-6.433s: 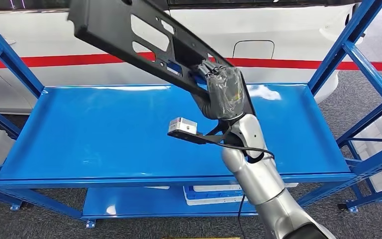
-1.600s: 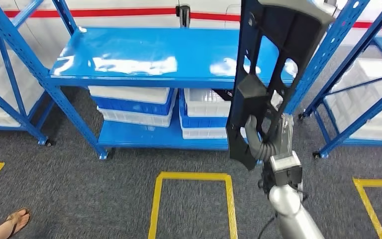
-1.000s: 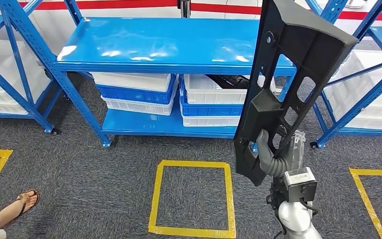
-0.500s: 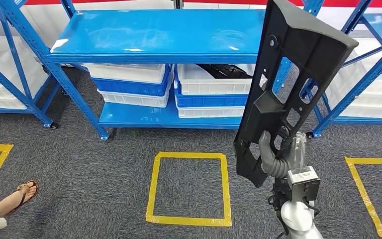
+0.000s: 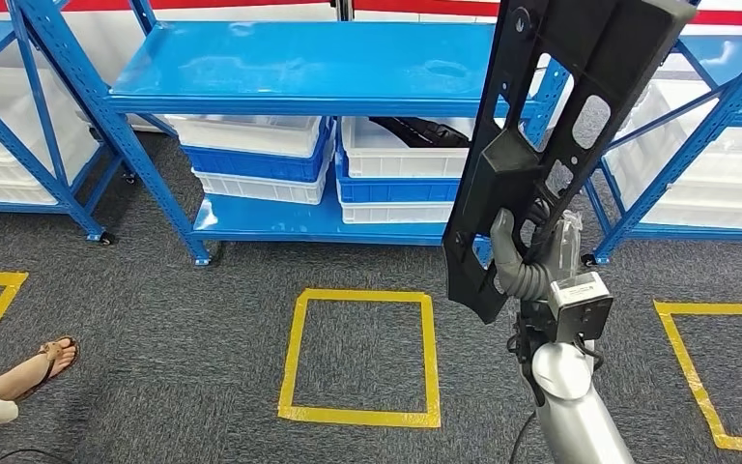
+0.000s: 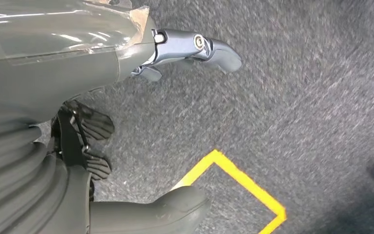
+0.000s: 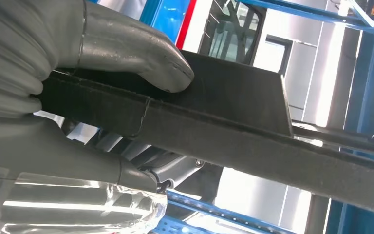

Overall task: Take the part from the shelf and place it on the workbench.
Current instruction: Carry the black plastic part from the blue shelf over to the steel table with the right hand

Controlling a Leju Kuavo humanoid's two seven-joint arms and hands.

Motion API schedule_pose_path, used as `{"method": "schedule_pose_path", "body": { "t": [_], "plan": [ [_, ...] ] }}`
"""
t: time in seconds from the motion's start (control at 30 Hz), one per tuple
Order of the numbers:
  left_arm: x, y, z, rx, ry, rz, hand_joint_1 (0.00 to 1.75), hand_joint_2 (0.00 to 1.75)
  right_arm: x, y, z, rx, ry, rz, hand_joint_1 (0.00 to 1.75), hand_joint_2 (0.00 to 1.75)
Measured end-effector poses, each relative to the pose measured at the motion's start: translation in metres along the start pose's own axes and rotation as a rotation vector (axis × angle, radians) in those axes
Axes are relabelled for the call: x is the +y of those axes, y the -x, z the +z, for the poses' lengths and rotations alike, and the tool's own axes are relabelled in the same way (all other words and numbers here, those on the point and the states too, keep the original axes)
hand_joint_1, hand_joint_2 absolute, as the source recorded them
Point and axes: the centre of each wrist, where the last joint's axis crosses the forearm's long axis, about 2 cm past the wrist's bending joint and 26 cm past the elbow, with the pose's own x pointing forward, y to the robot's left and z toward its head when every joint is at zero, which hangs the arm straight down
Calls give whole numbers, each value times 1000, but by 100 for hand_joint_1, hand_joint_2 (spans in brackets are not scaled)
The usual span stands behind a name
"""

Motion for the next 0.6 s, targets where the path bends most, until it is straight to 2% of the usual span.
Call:
{"method": "schedule_pose_path", "body": {
  "t": [0.6],
  "plan": [
    [-1, 1, 1, 1, 7, 6, 0, 175, 13, 15, -8, 16, 15, -2, 175, 175]
  ]
}}
